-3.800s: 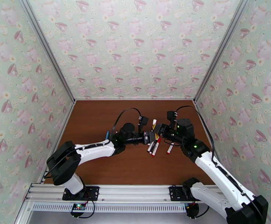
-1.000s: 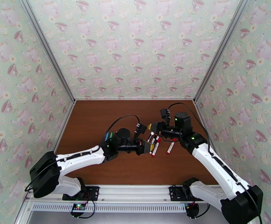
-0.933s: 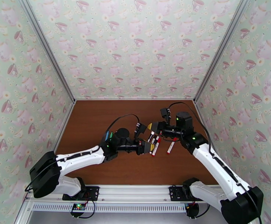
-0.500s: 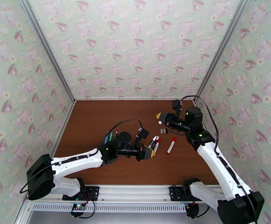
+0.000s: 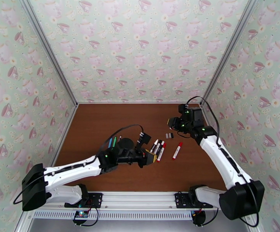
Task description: Open the pen caps
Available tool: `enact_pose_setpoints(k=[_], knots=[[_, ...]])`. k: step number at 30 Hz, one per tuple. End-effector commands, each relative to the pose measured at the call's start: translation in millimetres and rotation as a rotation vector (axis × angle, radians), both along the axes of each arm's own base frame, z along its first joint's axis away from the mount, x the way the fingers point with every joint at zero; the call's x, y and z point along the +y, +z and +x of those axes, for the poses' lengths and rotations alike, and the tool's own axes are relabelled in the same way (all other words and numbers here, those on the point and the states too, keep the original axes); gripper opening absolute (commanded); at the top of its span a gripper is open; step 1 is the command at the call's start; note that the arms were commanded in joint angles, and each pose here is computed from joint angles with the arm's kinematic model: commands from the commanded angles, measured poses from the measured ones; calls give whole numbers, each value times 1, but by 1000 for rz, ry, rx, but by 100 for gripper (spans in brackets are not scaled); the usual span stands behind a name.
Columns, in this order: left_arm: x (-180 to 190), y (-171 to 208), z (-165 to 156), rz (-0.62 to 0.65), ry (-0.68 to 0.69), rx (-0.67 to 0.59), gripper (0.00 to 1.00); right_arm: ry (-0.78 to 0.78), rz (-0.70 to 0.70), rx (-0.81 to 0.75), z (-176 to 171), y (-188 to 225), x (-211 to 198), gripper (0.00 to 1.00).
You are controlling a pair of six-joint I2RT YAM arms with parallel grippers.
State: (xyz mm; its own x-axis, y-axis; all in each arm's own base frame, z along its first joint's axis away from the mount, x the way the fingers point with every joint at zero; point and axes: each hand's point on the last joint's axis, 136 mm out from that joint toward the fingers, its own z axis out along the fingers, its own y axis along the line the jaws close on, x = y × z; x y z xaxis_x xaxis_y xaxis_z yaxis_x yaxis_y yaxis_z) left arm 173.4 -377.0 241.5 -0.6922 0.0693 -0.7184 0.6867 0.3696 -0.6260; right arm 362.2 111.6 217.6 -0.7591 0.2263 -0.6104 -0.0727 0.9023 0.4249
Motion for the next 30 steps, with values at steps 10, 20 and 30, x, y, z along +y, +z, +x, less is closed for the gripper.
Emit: enact_pose_setpoints(k=[10,20,30], knots=[[12,-5,9,-14,64,22,6,-155,-287,133,30,-87,-77,5],[7,-9,8,-5,42,37,6,-160,-365,249,49,-149,-87,10],[9,-15,10,23,49,41,6,-141,-399,331,62,-183,-92,13]])
